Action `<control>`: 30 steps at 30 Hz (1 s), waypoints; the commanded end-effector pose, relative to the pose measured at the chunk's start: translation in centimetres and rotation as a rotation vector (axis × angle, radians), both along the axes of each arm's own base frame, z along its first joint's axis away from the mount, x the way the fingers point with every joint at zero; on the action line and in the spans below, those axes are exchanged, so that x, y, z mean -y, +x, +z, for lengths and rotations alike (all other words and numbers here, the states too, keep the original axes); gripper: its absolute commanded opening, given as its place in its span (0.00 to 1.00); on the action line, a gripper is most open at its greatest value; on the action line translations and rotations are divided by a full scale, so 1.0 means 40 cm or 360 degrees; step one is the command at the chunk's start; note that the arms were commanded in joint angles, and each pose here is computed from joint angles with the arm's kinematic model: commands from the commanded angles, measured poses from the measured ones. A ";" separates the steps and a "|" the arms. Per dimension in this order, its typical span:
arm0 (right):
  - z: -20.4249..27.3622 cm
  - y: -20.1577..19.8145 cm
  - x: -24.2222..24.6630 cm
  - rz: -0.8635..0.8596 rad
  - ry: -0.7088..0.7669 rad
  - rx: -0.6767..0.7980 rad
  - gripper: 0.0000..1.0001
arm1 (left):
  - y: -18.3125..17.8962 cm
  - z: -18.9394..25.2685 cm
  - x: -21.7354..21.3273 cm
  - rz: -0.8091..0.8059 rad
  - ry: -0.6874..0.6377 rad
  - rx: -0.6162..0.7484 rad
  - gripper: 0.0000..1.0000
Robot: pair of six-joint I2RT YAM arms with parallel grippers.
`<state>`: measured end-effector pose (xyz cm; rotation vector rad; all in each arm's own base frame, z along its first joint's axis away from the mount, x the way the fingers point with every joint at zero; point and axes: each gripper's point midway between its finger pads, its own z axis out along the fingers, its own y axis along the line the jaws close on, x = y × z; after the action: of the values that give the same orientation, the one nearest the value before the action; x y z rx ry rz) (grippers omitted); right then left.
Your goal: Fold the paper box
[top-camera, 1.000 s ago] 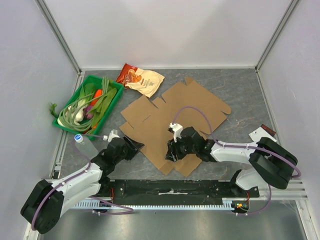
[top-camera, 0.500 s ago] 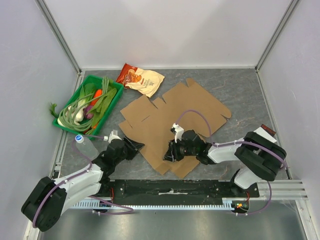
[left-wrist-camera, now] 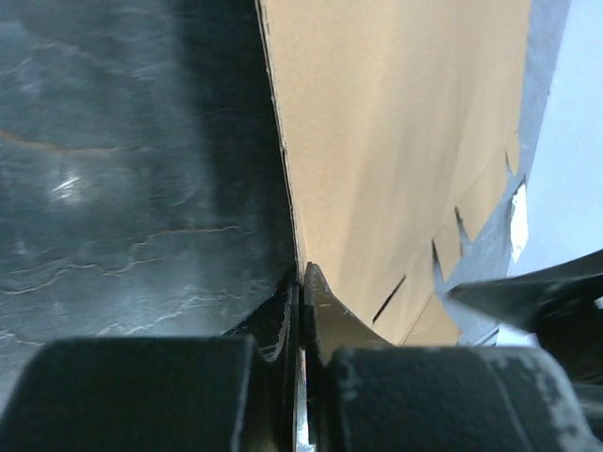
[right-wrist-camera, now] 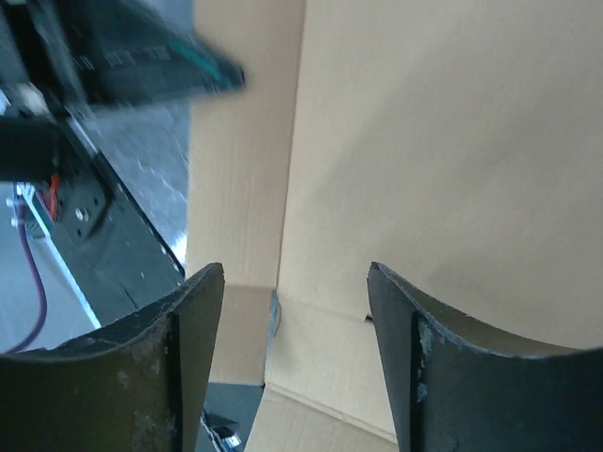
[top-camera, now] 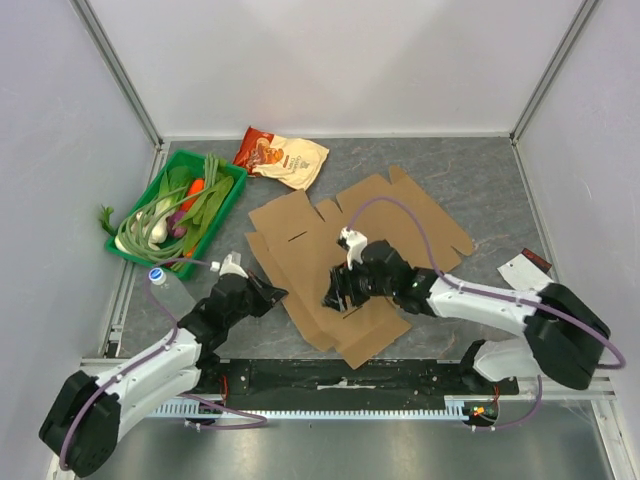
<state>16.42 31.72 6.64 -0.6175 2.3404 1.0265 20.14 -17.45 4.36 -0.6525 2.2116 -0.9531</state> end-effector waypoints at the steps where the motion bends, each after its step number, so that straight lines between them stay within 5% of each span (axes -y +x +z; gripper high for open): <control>1: 0.207 0.099 0.035 -0.0021 -0.0181 0.0439 0.75 | 0.003 0.115 0.033 -0.0274 0.0107 0.0250 0.02; 5: 0.356 0.154 0.032 0.0068 -0.0165 0.0759 0.85 | -0.012 0.223 0.054 -0.0515 0.0183 0.0474 0.02; 10: 0.609 0.229 -0.022 0.0190 -0.0010 0.1175 0.86 | -0.012 0.365 0.084 -0.0750 0.0283 0.0613 0.02; 13: 0.721 0.366 0.001 -0.0360 -0.0058 0.1096 0.91 | -0.001 0.407 0.089 -0.0825 0.0369 0.0647 0.02; 15: 0.721 0.389 0.015 -0.0694 -0.0035 0.0766 0.88 | 0.017 0.435 0.089 -0.0835 0.0426 0.0701 0.02; 21: 0.719 0.428 -0.048 -0.1053 -0.0042 0.0506 0.87 | 0.048 0.483 0.098 -0.0851 0.0491 0.0776 0.02; 30: 0.714 0.418 -0.064 -0.1317 -0.0184 0.0513 0.82 | 0.083 0.499 0.107 -0.0896 0.0591 0.0840 0.02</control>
<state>32.72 37.06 34.41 -0.0267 2.0822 0.4804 22.59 -21.39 21.65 0.2707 2.1159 -0.8453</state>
